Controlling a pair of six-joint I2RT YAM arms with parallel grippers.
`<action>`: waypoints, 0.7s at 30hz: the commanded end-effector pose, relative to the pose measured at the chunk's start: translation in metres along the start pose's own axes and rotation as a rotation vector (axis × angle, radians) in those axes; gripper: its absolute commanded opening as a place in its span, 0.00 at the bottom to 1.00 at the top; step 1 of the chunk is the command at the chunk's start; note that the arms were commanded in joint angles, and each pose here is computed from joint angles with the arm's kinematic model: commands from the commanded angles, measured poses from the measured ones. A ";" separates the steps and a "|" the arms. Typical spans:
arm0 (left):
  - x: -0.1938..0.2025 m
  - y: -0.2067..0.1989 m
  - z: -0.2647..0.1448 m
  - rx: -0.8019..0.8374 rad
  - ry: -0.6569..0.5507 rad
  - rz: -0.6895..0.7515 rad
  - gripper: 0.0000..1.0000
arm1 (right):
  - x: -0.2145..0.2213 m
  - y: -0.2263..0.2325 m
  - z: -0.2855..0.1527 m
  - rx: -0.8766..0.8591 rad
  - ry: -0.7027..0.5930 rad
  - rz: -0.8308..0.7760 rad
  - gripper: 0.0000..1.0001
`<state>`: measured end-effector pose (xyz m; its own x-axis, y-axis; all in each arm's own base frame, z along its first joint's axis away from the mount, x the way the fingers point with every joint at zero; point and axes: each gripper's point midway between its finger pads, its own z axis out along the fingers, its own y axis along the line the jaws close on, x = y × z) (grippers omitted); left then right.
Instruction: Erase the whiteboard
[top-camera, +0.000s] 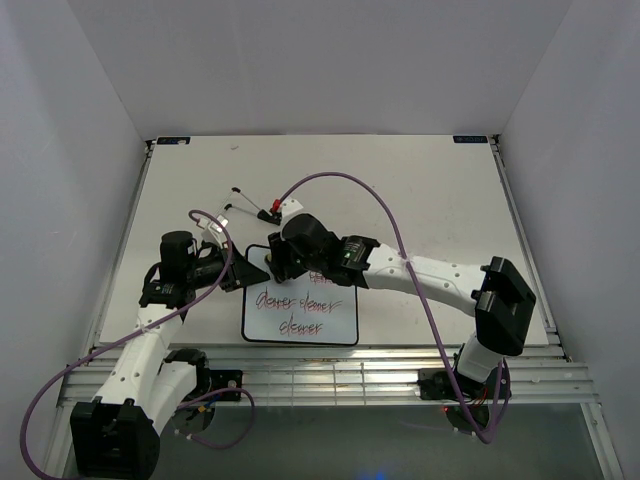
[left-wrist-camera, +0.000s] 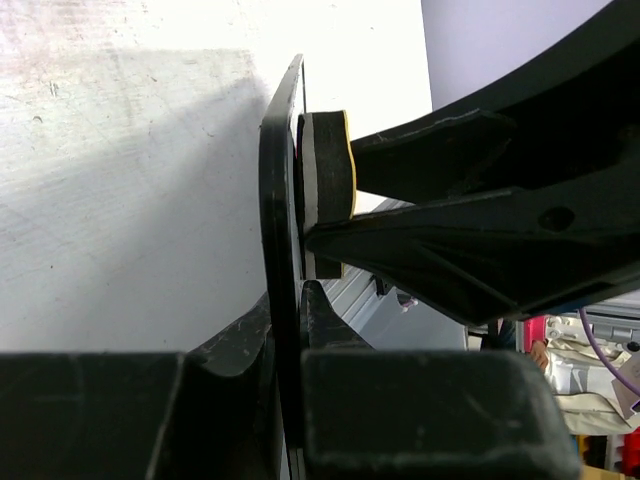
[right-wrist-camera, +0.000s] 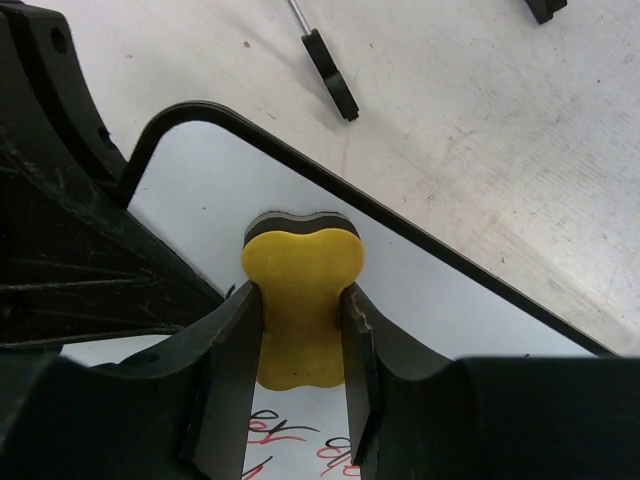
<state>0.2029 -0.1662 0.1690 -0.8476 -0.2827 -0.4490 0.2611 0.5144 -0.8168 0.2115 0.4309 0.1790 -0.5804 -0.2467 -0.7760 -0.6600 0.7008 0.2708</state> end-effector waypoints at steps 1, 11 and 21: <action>-0.004 -0.037 -0.007 0.153 0.007 0.139 0.00 | 0.060 -0.044 0.005 0.125 0.201 0.002 0.27; -0.006 -0.036 -0.007 0.139 -0.003 0.140 0.00 | 0.104 -0.085 -0.014 0.209 0.300 0.047 0.27; -0.006 -0.036 -0.007 0.139 -0.003 0.143 0.00 | 0.092 -0.031 -0.010 0.012 0.281 0.080 0.27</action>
<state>0.1951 -0.1656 0.1609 -0.8782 -0.2950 -0.3765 0.1831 0.5199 -0.8344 0.2052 0.3658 0.1189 -0.7133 -0.2863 -0.6397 -0.5604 0.7811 0.2753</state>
